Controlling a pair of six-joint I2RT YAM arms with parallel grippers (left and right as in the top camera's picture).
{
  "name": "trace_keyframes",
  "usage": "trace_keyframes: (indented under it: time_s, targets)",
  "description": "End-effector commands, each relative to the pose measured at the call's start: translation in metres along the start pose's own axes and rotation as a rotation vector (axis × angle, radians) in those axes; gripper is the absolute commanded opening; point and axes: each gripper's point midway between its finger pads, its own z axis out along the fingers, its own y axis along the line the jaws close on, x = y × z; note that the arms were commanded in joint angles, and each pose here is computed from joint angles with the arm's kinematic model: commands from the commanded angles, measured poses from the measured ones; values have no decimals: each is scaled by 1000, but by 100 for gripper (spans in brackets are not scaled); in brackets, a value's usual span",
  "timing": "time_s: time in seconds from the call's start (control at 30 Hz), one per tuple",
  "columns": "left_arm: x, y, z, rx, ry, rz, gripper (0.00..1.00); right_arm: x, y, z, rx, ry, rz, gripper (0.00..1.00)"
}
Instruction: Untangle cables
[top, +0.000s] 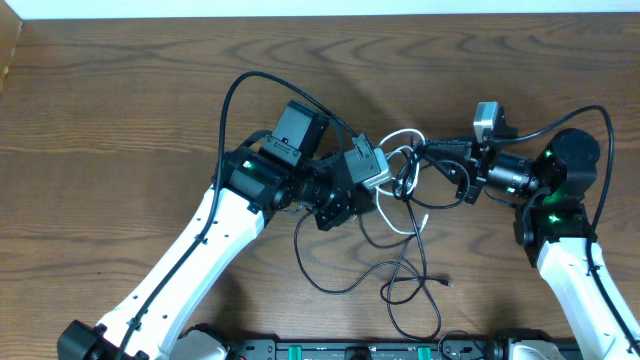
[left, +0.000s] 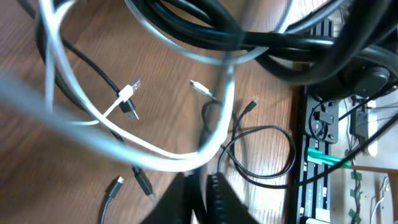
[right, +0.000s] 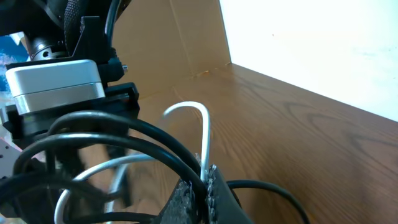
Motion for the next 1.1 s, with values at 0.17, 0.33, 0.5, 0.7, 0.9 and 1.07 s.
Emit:
trace_keyframes:
  time_s: [0.17,0.33,0.5,0.7,0.9,1.07]
  targets:
    - [0,9,0,-49,18,10,8,-1,0,-2,-5,-1,10,1]
    - [7,30,-3,-169,59,-79,7,-1,0,-2,-5,-1,10,1]
    - [35,97,-35,-632,141,-366,7,0,0,-2,-4,-1,10,1]
    - [58,134,-80,-989,124,-589,8,0,0,-2,-5,-1,10,1]
    - [74,150,-102,-1070,69,-758,7,0,0,-2,-5,0,11,1]
    - [101,161,-127,-1132,50,-926,7,0,0,-2,-5,0,11,1]
